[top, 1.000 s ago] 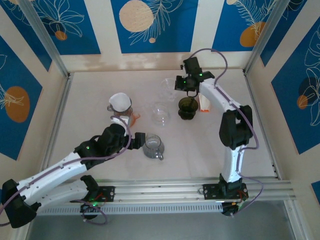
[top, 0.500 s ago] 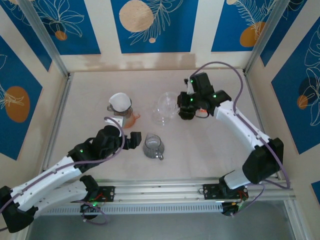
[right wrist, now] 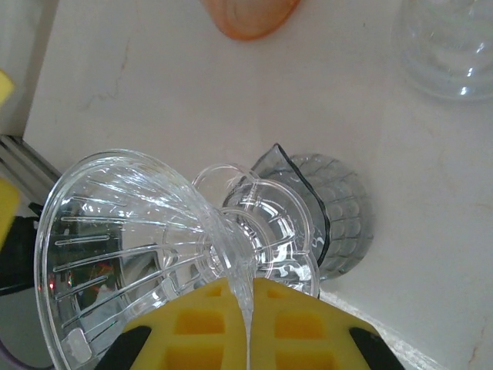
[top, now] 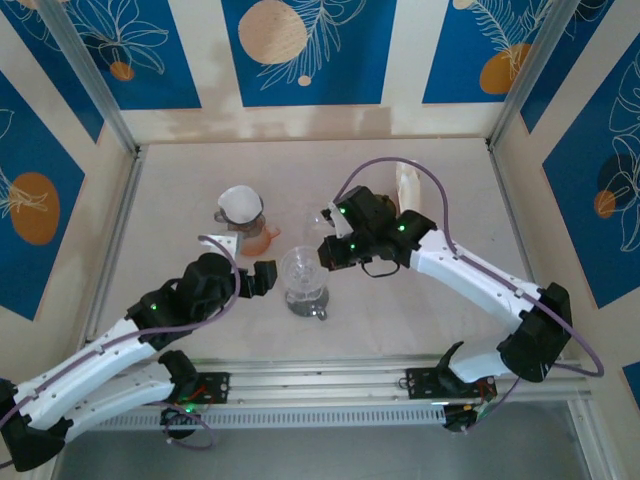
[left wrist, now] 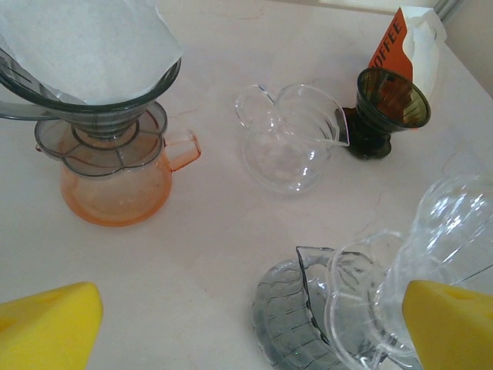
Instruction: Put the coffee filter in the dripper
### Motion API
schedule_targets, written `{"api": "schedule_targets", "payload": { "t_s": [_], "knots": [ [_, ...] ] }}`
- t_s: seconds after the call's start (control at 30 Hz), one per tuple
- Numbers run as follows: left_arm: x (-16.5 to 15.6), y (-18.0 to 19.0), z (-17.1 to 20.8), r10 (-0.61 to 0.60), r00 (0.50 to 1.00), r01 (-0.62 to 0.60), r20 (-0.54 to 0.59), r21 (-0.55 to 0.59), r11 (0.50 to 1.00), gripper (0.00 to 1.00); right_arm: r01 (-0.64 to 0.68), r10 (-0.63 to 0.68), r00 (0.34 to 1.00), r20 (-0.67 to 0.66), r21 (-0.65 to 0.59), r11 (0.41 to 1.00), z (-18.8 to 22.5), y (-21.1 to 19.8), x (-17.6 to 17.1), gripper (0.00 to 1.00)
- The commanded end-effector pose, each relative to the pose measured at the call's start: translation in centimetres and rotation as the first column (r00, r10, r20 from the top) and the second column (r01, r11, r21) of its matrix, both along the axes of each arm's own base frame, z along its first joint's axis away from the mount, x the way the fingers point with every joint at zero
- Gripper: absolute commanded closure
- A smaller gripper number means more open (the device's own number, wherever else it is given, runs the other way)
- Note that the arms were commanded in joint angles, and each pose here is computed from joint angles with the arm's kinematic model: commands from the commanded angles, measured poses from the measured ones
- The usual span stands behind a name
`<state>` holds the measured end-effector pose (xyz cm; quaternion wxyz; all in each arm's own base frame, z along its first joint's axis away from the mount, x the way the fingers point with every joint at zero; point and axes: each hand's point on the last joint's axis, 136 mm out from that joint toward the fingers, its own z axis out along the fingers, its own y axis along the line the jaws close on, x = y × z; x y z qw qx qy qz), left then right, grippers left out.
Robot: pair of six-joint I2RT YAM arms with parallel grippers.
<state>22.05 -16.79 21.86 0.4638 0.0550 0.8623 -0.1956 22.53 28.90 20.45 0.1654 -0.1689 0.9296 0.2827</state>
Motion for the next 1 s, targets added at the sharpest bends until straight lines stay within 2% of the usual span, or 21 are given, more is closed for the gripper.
{"api": "schedule_targets", "payload": {
  "t_s": [0.0,0.27,0.8,0.87,0.97],
  "knots": [
    [0.1,0.5,0.3,0.005,1.000,-0.006,0.021,0.029,1.000,0.00,-0.008,0.008,0.999,-0.040,0.005,1.000,-1.2,1.0,-0.3,1.00],
    [0.0,0.7,-0.2,0.009,1.000,-0.010,0.016,0.034,0.999,0.00,0.016,-0.018,0.999,-0.036,-0.044,0.999,-2.8,0.6,0.7,1.00],
    [0.0,0.6,-0.5,0.007,1.000,-0.007,0.014,0.042,0.999,0.00,0.057,-0.060,0.997,-0.052,-0.064,0.996,-3.5,-0.9,0.6,0.98],
    [0.0,0.5,-0.6,0.005,1.000,-0.005,0.011,0.042,0.999,0.00,0.063,-0.066,0.996,-0.054,-0.058,0.996,-3.5,-1.0,0.7,0.93],
    [0.0,0.4,-0.7,-0.002,1.000,0.002,0.009,0.041,0.999,0.00,0.065,-0.068,0.996,-0.061,-0.052,0.997,-3.6,-1.0,0.5,0.77]
  ]
}}
